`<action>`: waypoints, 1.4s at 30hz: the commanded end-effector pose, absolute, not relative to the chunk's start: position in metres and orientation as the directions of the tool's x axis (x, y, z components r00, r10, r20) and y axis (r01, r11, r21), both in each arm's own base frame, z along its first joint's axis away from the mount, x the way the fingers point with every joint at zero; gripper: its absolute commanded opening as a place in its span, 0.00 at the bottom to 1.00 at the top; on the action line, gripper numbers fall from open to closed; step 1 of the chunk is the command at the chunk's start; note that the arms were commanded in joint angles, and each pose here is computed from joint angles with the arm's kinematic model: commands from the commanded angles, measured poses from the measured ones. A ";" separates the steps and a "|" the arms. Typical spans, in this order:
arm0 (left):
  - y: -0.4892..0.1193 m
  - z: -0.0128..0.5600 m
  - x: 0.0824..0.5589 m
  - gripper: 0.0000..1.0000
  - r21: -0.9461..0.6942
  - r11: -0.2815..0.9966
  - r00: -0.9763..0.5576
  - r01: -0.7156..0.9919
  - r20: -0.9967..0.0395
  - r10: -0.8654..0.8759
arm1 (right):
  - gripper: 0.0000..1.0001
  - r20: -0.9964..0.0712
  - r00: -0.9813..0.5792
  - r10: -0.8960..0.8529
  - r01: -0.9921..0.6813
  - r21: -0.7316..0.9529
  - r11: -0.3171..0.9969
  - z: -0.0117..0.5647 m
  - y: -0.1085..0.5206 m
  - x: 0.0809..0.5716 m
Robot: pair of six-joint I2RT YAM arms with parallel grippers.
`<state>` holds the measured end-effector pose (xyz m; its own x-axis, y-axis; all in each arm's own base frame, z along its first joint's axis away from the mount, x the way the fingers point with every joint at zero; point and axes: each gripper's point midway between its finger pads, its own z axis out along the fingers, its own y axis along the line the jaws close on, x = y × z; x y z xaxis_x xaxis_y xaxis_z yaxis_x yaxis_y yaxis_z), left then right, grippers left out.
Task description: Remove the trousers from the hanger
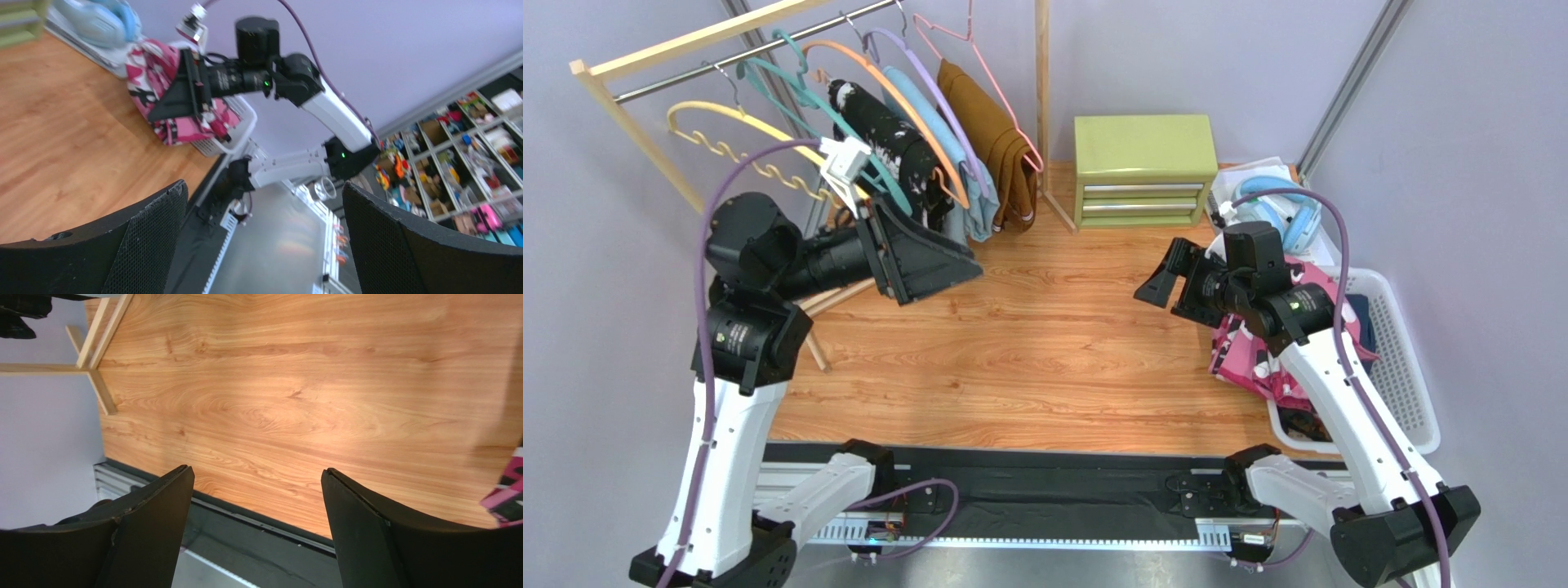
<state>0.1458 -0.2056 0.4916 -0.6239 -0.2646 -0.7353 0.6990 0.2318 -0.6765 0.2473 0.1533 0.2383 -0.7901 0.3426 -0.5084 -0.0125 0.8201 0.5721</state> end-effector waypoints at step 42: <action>-0.214 0.130 0.127 1.00 -0.983 0.140 -0.813 0.121 -0.179 -0.554 | 1.00 -0.174 -0.781 0.600 0.220 0.822 0.525 0.011 0.166 0.132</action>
<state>0.1133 -0.2132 0.2209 -0.8011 -0.5466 -0.2440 0.3028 -0.0184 -0.9529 0.1562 0.1869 0.1300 -0.7255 0.6394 -0.2546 -0.0572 0.3126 0.9482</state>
